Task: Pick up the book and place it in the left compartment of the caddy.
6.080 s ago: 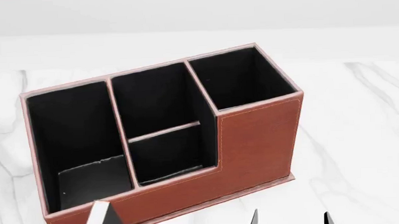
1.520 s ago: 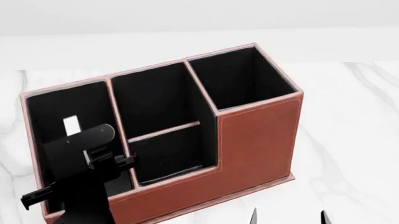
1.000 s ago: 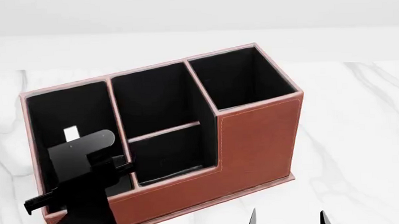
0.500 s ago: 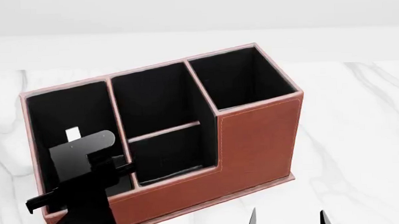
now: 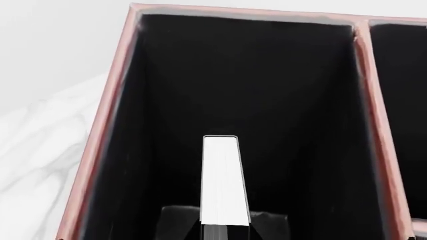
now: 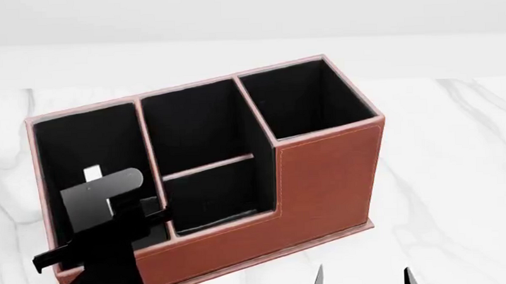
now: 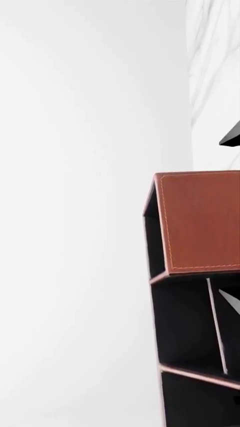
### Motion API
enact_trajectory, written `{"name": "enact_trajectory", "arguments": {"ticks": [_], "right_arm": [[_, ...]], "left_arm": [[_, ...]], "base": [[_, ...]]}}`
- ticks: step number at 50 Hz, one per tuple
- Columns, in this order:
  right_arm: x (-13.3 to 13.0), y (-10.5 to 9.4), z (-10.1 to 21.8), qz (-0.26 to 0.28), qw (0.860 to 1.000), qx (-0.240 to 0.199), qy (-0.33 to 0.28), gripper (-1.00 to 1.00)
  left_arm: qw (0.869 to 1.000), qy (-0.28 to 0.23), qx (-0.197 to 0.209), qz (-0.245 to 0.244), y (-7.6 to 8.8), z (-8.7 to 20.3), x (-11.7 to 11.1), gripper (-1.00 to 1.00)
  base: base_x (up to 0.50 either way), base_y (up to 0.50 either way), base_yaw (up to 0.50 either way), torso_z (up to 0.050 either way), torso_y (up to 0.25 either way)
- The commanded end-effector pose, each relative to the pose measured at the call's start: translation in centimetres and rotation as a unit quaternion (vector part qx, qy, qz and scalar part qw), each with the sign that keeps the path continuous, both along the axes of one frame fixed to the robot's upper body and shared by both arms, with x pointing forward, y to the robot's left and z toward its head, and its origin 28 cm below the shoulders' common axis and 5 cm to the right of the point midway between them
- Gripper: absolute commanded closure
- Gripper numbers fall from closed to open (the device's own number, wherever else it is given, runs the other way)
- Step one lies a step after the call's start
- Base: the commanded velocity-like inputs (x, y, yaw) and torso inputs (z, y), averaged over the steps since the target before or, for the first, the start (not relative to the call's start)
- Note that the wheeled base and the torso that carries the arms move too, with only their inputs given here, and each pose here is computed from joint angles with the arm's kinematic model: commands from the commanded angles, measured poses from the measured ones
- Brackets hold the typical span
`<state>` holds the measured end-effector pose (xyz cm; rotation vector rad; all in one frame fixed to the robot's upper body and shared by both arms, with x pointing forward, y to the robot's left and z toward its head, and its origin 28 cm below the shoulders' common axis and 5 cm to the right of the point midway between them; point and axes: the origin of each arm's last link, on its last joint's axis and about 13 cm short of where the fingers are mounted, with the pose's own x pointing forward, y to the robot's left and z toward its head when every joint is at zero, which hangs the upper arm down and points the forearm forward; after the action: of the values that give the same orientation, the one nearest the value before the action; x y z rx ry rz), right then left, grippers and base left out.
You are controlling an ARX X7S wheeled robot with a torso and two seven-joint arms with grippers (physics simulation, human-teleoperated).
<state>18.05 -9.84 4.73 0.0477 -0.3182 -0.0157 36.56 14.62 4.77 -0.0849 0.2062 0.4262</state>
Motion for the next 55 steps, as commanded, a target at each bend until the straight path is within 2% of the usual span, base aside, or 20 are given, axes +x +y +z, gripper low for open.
{"name": "enact_trajectory", "arguments": {"ticks": [1,44,45,55], "right_arm": [[-0.01,0.0,0.02,0.0,1.0,0.0,0.001,-1.0],[0.03,0.0,0.05,0.0,1.0,0.0,0.001,-1.0],[0.04,0.0,0.02,0.0,1.0,0.0,0.001,-1.0],[0.09,0.03,-0.11,0.001,1.0,-0.001,0.002,-1.0]], "left_arm": [[0.999,-0.019,0.03,-0.019,-0.14,0.37,0.37,1.0],[0.998,0.021,0.046,-0.023,0.45,-0.28,0.34,1.0],[0.998,0.021,0.046,-0.022,0.44,-0.27,0.33,-1.0],[0.998,0.02,0.046,-0.024,0.35,-0.34,0.27,-1.0]], "base": [[0.0,0.0,0.0,0.0,0.0],[0.0,0.0,0.0,0.0,0.001],[0.0,0.0,0.0,0.0,0.0],[0.0,0.0,0.0,0.0,0.0]]}}
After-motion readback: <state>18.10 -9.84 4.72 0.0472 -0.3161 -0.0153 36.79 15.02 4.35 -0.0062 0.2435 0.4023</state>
